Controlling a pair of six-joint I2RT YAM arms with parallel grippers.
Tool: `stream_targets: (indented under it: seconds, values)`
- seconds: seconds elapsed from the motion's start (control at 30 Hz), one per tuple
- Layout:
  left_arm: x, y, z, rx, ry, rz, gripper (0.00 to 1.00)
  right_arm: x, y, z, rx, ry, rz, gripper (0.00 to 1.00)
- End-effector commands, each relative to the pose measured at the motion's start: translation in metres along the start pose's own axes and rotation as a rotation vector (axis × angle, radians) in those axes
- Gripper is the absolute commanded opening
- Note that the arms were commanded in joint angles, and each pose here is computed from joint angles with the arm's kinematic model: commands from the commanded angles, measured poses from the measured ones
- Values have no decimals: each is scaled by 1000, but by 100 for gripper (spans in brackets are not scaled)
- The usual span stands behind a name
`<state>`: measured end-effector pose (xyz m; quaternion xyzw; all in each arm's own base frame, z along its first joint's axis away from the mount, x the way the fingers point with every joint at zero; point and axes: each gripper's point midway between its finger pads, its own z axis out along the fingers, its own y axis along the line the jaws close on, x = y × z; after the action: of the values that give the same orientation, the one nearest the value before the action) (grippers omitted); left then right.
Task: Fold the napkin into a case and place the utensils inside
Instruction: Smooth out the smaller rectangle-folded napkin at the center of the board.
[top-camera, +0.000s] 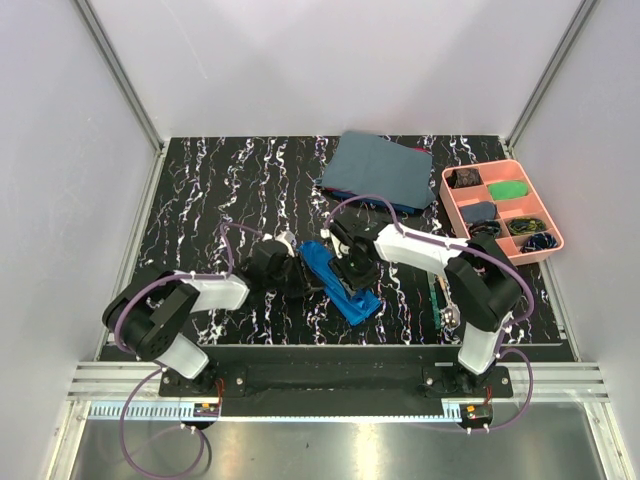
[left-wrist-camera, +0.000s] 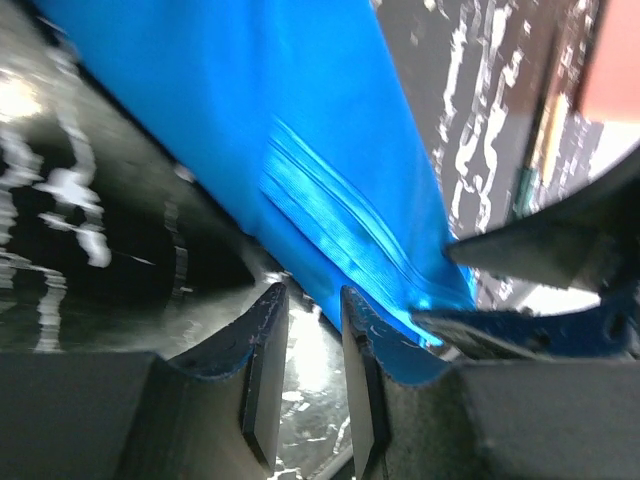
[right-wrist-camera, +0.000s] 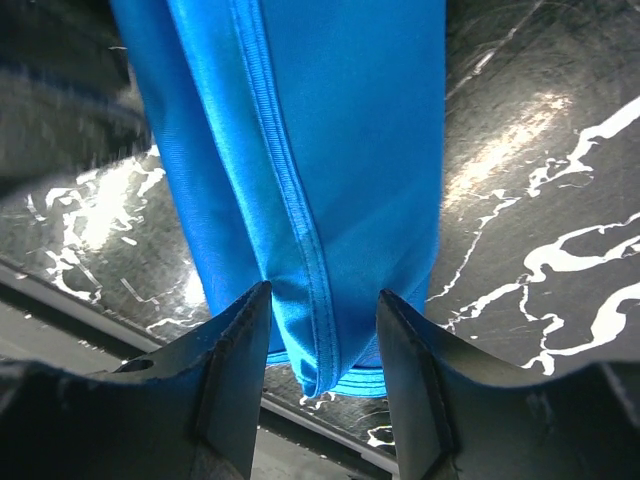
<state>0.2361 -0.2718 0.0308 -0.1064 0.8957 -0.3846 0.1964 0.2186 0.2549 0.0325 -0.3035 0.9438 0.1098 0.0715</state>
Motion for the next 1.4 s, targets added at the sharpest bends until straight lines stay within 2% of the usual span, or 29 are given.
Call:
stream_targets:
  seconds: [0.0, 0.23, 0.6, 0.87, 1.0, 1.17, 1.37]
  values:
    - [2, -24, 2, 101, -16, -12, 29, -9, 1, -4, 30, -26, -40, 54]
    - [11, -22, 12, 87, 12, -43, 29, 0, 3, 12, 55, 17, -53, 50]
    - [20, -2, 16, 17, 5, -54, 29, 8, -3, 24, 121, 47, -50, 52]
    - [25, -2, 16, 15, 9, -49, 28, -3, 9, 18, 78, 12, -42, 15]
    - [26, -3, 15, 17, 9, -48, 28, -12, 13, 4, 71, -16, -45, 4]
    - [27, -4, 14, 19, -1, -44, 27, -17, 25, -18, 30, -19, -21, 1]
    - [29, -2, 13, 13, -11, -42, 24, -11, 49, -20, -93, 26, 28, 0]
